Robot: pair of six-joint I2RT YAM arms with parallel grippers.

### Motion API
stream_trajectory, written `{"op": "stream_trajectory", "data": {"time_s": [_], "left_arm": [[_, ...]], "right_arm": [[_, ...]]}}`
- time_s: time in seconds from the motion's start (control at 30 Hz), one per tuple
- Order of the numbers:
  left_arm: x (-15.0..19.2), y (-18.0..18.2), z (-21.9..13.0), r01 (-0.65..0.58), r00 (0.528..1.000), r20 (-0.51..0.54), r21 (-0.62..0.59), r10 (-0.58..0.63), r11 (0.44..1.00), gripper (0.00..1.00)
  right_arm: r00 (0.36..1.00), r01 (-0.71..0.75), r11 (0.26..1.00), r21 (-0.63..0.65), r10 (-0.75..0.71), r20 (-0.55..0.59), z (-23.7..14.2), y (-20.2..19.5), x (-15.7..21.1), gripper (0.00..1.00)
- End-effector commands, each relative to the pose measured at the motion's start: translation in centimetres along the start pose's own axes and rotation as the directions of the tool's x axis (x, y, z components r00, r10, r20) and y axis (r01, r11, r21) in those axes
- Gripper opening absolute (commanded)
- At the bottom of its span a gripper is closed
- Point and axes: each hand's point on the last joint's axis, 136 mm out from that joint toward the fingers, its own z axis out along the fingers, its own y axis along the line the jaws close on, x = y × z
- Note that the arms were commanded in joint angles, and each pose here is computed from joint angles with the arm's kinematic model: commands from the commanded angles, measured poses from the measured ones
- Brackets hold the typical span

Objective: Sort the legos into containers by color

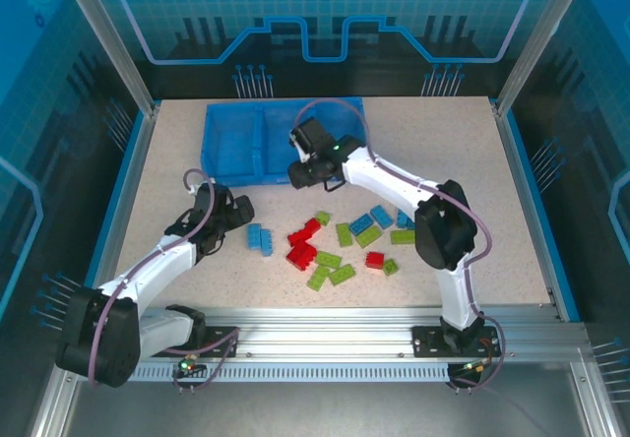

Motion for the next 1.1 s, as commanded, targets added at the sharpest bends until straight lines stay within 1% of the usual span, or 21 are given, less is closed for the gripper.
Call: {"op": "stream_trajectory", "data": {"time_s": [0.0, 0.13, 0.3, 0.37, 0.47, 0.57, 0.63, 0.77, 0.9, 1.07], "left_arm": [[0.5, -0.7, -0.1, -0.017, 0.999, -0.032, 0.004, 0.017, 1.0, 0.99], [1.2, -1.8, 0.1, -0.03, 0.998, -0.055, 0.038, 0.032, 0.999, 0.99], [2.2, -3.1, 0.4, -0.03, 0.995, -0.092, 0.066, 0.036, 0.997, 0.99], [2.6, -3.6, 0.4, -0.027, 0.994, -0.108, 0.082, 0.035, 0.996, 0.99], [3.3, -4.2, 0.6, -0.035, 0.991, -0.129, 0.089, 0.047, 0.995, 0.99], [3.9, -4.5, 0.7, -0.037, 0.987, -0.151, 0.094, 0.051, 0.995, 0.98], [4.3, -4.7, 0.8, -0.032, 0.985, -0.166, 0.103, 0.048, 0.994, 0.96], [5.2, -4.9, 0.8, -0.029, 0.98, -0.192, 0.112, 0.05, 0.993, 0.9], [5.8, -4.8, 1.0, -0.037, 0.977, -0.205, 0.109, 0.059, 0.993, 0.87], [6.1, -4.8, 1.1, -0.045, 0.974, -0.215, 0.103, 0.066, 0.994, 0.78]], "right_arm": [[0.998, -0.047, 0.995, 0.093, 0.042, 0.054, -1.6, -5.6, -2.6, 0.47], [0.996, -0.085, 0.986, 0.146, 0.079, 0.052, -0.5, -9.4, -3.6, 0.47], [0.991, -0.133, 0.976, 0.175, 0.13, 0.027, 1.9, -12.1, -3.6, 0.47], [0.989, -0.145, 0.977, 0.156, 0.147, 0.002, 3.0, -12.3, -3.4, 0.47], [0.99, -0.127, 0.982, 0.14, 0.133, -0.036, 4.4, -12.0, -3.1, 0.47], [0.99, -0.12, 0.981, 0.15, 0.13, -0.059, 5.1, -12.1, -3.0, 0.48], [0.984, -0.138, 0.976, 0.167, 0.154, -0.087, 6.4, -12.9, -2.2, 0.48], [0.974, -0.166, 0.963, 0.21, 0.193, -0.115, 7.2, -14.8, -0.7, 0.48], [0.966, -0.172, 0.951, 0.255, 0.214, -0.148, 7.1, -16.7, 1.4, 0.49], [0.966, -0.158, 0.946, 0.282, 0.207, -0.153, 5.7, -17.9, 3.5, 0.52]]}}
